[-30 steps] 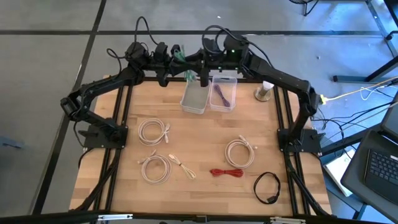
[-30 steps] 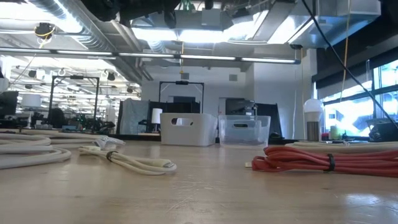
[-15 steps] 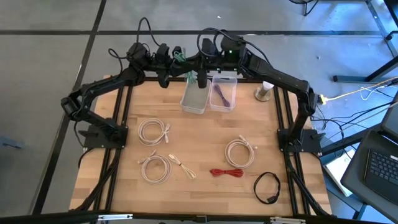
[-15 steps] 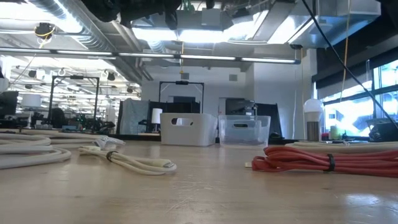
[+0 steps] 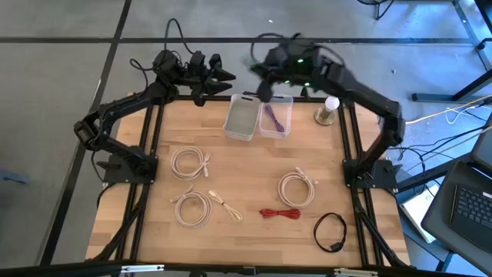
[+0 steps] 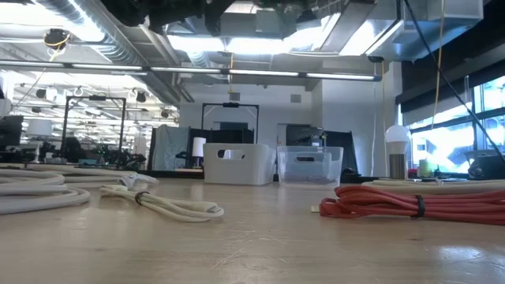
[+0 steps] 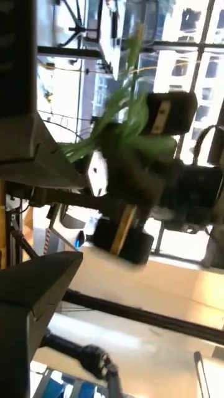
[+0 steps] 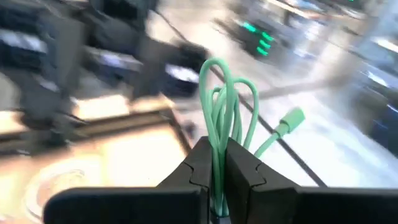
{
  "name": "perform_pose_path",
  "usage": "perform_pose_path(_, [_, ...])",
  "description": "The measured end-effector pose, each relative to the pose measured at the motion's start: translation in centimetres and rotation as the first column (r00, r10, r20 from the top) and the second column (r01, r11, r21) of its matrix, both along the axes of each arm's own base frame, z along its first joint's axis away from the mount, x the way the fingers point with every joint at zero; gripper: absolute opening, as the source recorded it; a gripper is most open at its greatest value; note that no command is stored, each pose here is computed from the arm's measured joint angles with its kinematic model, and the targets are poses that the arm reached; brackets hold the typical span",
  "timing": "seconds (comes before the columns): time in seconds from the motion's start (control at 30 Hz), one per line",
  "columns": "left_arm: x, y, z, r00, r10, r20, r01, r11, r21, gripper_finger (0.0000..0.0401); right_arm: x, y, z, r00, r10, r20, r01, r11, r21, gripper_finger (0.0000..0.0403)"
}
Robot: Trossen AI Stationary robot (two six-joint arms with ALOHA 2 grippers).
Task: Pick & Place USB Port
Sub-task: Put the green usb cable into the transparent bin
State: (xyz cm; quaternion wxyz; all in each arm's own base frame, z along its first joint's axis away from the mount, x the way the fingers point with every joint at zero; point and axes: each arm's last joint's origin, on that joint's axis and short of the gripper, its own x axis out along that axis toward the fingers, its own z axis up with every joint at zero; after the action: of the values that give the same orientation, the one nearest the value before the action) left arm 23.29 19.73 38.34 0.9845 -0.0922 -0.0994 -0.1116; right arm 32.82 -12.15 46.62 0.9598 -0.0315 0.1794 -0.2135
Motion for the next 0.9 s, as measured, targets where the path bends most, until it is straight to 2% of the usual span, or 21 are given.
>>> perform_pose_path(0.13, [-1.7,0.9,0.4,1.0,-0.003,-0.02,0.002,1.0,-0.018,0.0174,-4.8,1.6,0.9,0.975,-0.192,-0.111,0.205,0.972,0.118,0.0018])
perform_pose_path(0.23, [-2.9,1.2,0.9,1.0,0.004,-0.02,-0.004,1.0,-0.021,0.017,-7.6,2.5,0.6,0.938,-0.29,-0.19,0.333,0.906,0.26,0.0018])
perform_pose_path(0.33, [-3.3,1.6,0.9,0.999,0.02,-0.028,-0.021,0.999,-0.039,0.0165,-8.9,2.9,-0.2,0.892,-0.353,-0.282,0.439,0.825,0.356,0.0018])
perform_pose_path(0.5, [-3.5,2.0,0.4,0.997,0.045,-0.06,-0.048,0.997,-0.056,0.0162,-7.1,2.0,-3.9,0.831,-0.376,-0.41,0.536,0.739,0.408,0.0018])
perform_pose_path(0.67, [-3.4,2.3,-0.5,0.991,0.041,-0.126,-0.056,0.991,-0.118,0.0161,-4.9,-0.3,-8.5,0.843,-0.307,-0.442,0.519,0.68,0.518,0.0017])
perform_pose_path(0.9, [-3.3,2.3,-1.4,0.983,0.02,-0.184,-0.044,0.99,-0.131,0.0161,-5.1,-3.7,-14.6,0.84,-0.275,-0.468,0.536,0.558,0.633,0.0017])
